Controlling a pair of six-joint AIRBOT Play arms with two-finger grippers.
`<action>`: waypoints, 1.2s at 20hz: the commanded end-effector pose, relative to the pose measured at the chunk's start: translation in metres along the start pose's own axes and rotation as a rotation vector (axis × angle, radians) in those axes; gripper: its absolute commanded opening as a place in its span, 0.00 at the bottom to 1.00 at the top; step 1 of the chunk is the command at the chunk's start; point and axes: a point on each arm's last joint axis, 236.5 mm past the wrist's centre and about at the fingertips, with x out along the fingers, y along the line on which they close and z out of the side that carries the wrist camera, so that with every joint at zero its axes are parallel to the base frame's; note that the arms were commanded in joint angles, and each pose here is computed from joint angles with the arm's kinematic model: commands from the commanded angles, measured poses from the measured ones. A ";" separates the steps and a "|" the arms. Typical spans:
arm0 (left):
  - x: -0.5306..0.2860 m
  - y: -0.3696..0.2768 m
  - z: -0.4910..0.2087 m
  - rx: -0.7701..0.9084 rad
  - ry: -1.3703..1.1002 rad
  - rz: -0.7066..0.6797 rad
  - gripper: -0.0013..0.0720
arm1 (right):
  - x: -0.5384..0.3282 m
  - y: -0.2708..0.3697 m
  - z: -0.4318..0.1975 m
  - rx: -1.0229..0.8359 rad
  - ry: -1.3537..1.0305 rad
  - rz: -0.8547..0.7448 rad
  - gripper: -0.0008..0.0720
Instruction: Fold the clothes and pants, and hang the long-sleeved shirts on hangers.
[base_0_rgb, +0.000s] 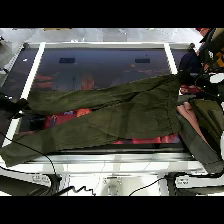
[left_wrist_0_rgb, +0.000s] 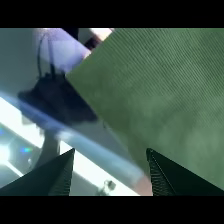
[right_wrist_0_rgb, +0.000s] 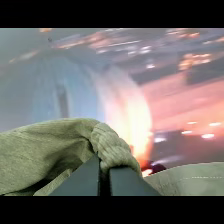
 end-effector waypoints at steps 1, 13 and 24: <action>0.019 0.001 0.011 -0.030 -0.042 -0.013 0.68 | 0.000 0.000 0.000 -0.002 0.000 -0.001 0.05; -0.030 -0.020 0.104 -0.016 -0.406 -0.070 0.06 | 0.000 0.000 0.002 -0.001 -0.007 -0.002 0.05; -0.130 -0.021 0.124 0.093 -0.497 0.007 0.06 | 0.012 -0.011 0.030 0.029 -0.147 -0.057 0.05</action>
